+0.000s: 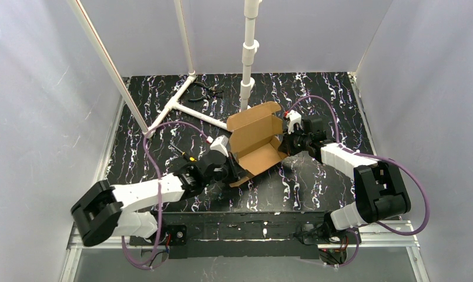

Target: Fold the paper box

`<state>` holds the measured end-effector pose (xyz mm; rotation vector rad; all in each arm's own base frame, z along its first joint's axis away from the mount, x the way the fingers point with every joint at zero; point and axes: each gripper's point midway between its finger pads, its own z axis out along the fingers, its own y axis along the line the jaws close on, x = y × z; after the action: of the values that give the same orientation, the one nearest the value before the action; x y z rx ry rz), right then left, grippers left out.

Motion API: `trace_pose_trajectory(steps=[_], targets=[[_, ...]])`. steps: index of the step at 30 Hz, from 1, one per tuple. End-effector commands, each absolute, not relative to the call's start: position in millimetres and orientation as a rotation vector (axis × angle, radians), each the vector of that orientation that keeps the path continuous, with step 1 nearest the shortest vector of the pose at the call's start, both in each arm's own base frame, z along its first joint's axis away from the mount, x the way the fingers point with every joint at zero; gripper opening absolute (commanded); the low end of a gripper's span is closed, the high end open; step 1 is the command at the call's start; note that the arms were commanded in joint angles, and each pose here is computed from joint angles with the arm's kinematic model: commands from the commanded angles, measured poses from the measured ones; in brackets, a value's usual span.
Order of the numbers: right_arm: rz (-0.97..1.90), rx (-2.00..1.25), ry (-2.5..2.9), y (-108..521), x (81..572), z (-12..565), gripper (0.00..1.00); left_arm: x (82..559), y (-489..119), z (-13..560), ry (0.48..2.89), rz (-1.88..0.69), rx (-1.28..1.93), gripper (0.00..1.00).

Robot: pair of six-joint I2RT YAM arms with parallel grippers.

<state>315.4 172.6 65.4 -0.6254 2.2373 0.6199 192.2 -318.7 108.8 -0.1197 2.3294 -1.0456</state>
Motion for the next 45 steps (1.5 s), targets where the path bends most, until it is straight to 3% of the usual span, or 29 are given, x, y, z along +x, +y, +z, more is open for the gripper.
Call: trace_pose_trajectory(steps=[1,5,8,31,39,45], targets=[[0.606,-0.622,2.171,177.8,329.9,80.0,0.01,195.8,-290.0,152.1,2.142,-1.006,-0.033,0.00],[0.607,-0.619,2.171,177.8,329.7,79.6,0.01,202.8,-230.7,128.0,2.154,-0.787,-0.258,0.01],[0.613,-0.620,2.172,178.5,329.2,78.8,0.01,214.9,-216.6,129.2,2.117,-0.763,-0.341,0.01],[0.619,-0.627,2.180,179.4,327.8,75.8,0.01,263.8,-317.5,121.2,2.185,-1.136,-0.348,0.00],[0.612,-0.624,2.181,178.6,328.6,75.8,0.01,269.6,-302.5,116.5,2.159,-1.095,-0.405,0.00],[0.597,-0.619,2.185,176.9,330.4,75.6,0.01,228.1,-283.8,135.9,2.118,-1.203,-0.200,0.00]])
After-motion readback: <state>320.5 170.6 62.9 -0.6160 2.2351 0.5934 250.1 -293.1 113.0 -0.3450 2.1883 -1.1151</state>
